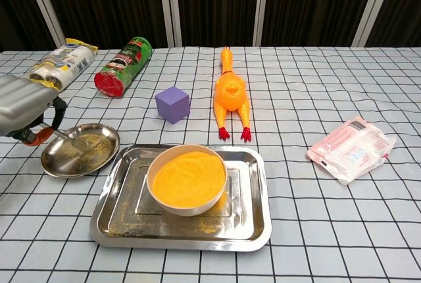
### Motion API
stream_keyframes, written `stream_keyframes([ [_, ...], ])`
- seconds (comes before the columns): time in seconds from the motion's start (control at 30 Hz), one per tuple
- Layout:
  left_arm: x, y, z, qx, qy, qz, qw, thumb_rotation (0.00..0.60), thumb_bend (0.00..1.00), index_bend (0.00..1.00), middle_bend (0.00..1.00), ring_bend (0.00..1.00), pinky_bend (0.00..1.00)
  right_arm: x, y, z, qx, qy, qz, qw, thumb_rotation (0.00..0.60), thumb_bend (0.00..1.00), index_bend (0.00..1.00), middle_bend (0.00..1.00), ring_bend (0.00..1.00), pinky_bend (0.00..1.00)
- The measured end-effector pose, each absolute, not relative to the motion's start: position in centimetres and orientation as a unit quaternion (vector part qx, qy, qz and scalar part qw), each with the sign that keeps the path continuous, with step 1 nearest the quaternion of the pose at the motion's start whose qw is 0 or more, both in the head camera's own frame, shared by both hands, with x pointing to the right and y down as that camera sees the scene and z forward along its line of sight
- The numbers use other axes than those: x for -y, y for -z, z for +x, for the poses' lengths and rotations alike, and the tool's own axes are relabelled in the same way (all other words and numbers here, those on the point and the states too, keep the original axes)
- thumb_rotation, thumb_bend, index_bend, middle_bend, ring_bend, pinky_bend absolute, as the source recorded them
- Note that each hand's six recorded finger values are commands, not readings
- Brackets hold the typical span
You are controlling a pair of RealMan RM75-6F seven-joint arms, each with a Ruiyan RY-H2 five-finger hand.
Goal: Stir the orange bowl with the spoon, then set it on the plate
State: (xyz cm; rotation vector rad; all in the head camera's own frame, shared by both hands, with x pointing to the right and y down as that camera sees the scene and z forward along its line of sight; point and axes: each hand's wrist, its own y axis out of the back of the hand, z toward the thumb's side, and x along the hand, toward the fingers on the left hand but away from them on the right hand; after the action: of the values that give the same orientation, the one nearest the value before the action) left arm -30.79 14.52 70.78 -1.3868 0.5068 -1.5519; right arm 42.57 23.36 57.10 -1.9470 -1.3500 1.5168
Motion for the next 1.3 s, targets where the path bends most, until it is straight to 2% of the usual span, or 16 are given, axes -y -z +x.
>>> stream_keyframes([
  [0.57, -14.2, -69.5, -32.6, -0.220, 0.646, -0.560, 0.471, 0.600, 0.26, 0.36, 1.00, 0.95, 0.95, -23.4, -57.1, 42.5, 0.473, -0.531, -0.684, 0.162, 0.600, 0.40, 0.00, 0.00, 0.00, 0.00],
  [0.87, -14.0, -68.8, -33.1, -0.229, 0.641, -0.563, 0.468, 0.600, 0.25, 0.36, 1.00, 0.95, 0.95, -23.4, -57.1, 42.6, 0.474, -0.533, -0.682, 0.162, 0.600, 0.40, 0.00, 0.00, 0.00, 0.00],
  [0.97, -13.8, -68.0, -33.1, -0.237, 0.633, -0.563, 0.475, 0.600, 0.25, 0.36, 0.99, 0.92, 0.94, -23.4, -57.1, 42.7, 0.474, -0.534, -0.681, 0.161, 0.600, 0.40, 0.00, 0.00, 0.00, 0.00],
  [1.03, -13.6, -67.1, -33.3, -0.248, 0.626, -0.563, 0.479, 0.600, 0.25, 0.35, 0.93, 0.86, 0.89, -23.4, -57.1, 42.7, 0.473, -0.535, -0.681, 0.162, 0.600, 0.40, 0.00, 0.00, 0.00, 0.00],
  [1.1, -13.6, -66.2, -33.7, -0.262, 0.619, -0.563, 0.480, 0.600, 0.25, 0.29, 0.78, 0.75, 0.77, -23.4, -57.1, 42.7, 0.473, -0.535, -0.681, 0.163, 0.600, 0.40, 0.00, 0.00, 0.00, 0.00],
  [1.17, -13.7, -64.7, -34.4, -0.283, 0.610, -0.565, 0.478, 0.600, 0.24, 0.22, 0.59, 0.60, 0.62, -23.4, -57.1, 42.7, 0.472, -0.535, -0.681, 0.165, 0.600, 0.40, 0.00, 0.00, 0.00, 0.00],
  [1.23, -14.0, -63.0, -35.6, -0.304, 0.601, -0.565, 0.477, 0.600, 0.24, 0.10, 0.31, 0.32, 0.36, -23.4, -57.1, 42.7, 0.471, -0.535, -0.681, 0.166, 0.600, 0.40, 0.00, 0.00, 0.00, 0.00],
  [1.3, -14.6, -61.4, -36.9, -0.320, 0.594, -0.565, 0.475, 0.600, 0.24, 0.02, 0.11, 0.11, 0.16, -23.4, -57.1, 42.7, 0.469, -0.536, -0.682, 0.169, 0.600, 0.40, 0.00, 0.00, 0.00, 0.00],
])
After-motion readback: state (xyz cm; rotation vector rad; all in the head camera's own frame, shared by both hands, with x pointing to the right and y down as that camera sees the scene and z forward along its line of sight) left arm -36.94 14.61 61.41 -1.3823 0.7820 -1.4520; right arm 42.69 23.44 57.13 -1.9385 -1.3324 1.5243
